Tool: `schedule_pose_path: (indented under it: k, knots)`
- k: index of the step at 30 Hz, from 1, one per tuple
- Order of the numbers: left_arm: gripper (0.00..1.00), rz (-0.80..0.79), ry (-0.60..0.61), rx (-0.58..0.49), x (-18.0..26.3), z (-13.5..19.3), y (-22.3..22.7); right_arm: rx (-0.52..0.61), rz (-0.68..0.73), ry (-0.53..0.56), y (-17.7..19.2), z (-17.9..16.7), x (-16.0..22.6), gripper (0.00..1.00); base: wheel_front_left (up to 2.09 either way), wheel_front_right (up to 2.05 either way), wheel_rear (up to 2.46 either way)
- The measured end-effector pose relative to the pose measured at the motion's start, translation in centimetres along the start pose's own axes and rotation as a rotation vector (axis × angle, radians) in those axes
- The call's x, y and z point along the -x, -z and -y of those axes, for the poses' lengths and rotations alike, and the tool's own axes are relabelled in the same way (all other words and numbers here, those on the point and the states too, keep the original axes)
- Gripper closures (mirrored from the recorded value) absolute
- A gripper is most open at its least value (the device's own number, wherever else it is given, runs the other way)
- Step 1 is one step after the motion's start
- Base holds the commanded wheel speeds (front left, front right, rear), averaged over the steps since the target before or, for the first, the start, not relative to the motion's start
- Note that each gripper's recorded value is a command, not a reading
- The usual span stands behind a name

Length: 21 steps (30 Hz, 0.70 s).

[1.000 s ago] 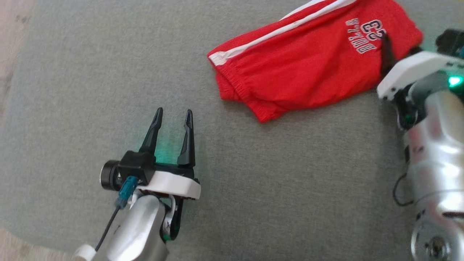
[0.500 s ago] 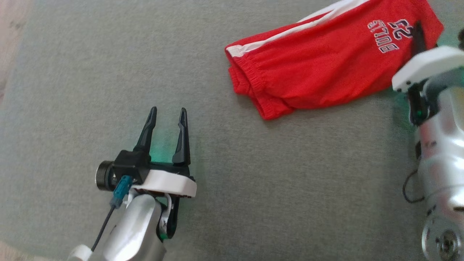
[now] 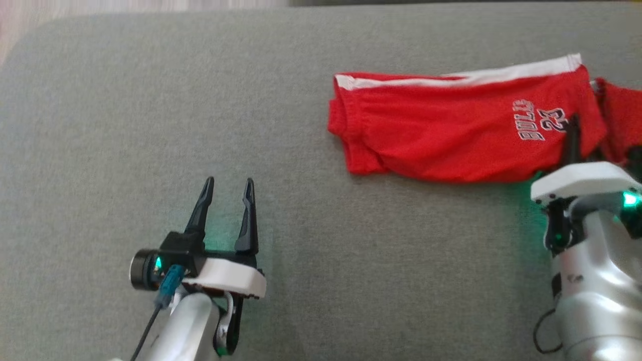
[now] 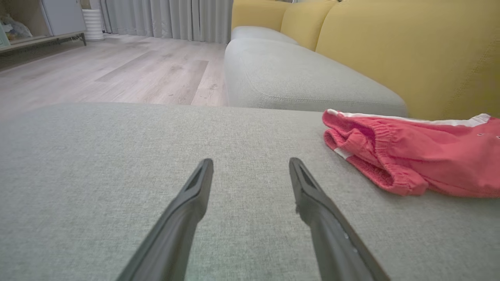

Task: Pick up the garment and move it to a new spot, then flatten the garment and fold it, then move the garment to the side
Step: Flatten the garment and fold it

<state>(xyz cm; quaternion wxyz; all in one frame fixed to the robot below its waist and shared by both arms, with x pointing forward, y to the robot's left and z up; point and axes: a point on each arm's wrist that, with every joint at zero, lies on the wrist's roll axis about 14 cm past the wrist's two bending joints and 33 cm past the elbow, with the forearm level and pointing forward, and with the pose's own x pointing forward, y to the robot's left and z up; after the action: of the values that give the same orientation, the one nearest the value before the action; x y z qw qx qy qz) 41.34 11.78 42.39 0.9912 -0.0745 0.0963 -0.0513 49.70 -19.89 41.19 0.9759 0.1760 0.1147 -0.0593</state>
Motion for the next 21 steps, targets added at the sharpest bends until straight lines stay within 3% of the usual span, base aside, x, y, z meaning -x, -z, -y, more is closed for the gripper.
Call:
schedule_pose_path:
  k: [5, 10, 17, 21]
  knots:
    - [0.0, 0.028, 0.02, 0.0, 0.6, 0.7, -1.0, -0.033, 0.047, 0.073, -1.2, 2.8, 2.2, 1.0, 0.0, 0.0, 0.0]
    - [0.0, 0.019, 0.014, 0.003, 1.4, 0.6, -0.6, -0.055, 0.045, 0.079, -0.9, 2.9, 2.9, 1.0, 0.0, 0.0, 0.0]
    - [0.0, 0.011, -0.011, 0.005, 2.0, -0.2, -0.3, -0.068, 0.049, 0.004, -1.0, 0.2, 2.2, 1.0, 0.0, 0.0, 0.0]
    - [0.0, 0.013, -0.022, 0.004, 2.3, -0.6, -0.4, -0.07, 0.06, -0.09, -1.6, -3.1, 1.8, 1.0, 0.0, 0.0, 0.0]
